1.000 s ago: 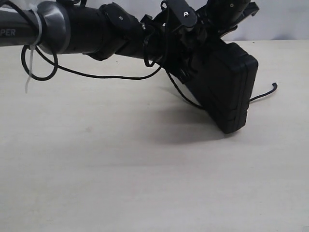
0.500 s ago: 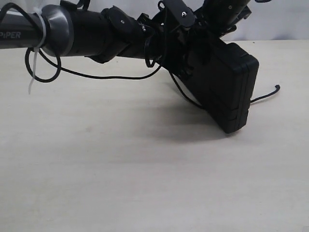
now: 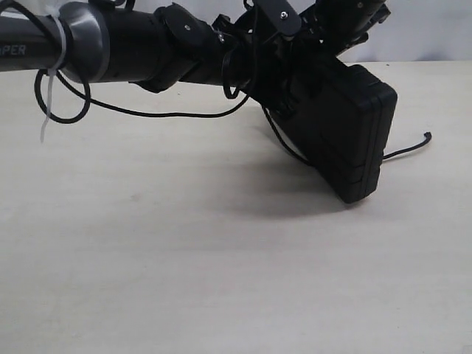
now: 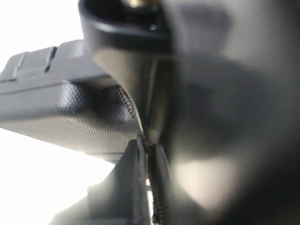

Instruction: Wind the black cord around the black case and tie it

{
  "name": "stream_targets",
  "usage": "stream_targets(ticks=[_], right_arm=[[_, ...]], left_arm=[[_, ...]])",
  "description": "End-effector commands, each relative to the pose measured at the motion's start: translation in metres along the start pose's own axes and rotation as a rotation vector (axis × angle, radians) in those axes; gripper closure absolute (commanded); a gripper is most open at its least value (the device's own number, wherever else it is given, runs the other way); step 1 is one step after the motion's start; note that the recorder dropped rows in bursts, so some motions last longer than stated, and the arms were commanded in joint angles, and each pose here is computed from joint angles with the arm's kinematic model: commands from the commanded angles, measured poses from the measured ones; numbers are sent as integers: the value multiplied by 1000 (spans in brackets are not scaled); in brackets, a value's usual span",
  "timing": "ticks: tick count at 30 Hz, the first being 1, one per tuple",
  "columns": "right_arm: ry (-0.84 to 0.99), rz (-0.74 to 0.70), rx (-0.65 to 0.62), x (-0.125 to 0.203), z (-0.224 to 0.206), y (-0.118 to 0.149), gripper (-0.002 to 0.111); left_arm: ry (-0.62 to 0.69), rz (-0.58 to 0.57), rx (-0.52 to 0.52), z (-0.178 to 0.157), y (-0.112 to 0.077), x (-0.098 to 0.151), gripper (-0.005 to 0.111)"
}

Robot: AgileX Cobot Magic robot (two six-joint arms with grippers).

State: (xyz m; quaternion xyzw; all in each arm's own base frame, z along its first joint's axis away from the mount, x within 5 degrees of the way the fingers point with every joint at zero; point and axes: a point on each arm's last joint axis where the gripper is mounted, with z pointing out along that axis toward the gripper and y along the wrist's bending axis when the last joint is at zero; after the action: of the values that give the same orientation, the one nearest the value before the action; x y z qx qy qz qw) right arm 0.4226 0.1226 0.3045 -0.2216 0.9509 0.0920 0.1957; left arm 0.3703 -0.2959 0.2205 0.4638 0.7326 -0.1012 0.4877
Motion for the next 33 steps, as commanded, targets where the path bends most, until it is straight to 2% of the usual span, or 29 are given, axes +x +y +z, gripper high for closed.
stream_targets(ticks=[1,9,33], right_arm=[[-12,-2,-78,0,-15,18,52],[-11,-24,-10,1,-19,13,52],[-27,-26,-11,1,-28,15,52]], left_arm=[[4,-17,11,3,-5,1,107],[3,-11,7,3,-4,1,107],[23,-2,12,10,-7,8,107]])
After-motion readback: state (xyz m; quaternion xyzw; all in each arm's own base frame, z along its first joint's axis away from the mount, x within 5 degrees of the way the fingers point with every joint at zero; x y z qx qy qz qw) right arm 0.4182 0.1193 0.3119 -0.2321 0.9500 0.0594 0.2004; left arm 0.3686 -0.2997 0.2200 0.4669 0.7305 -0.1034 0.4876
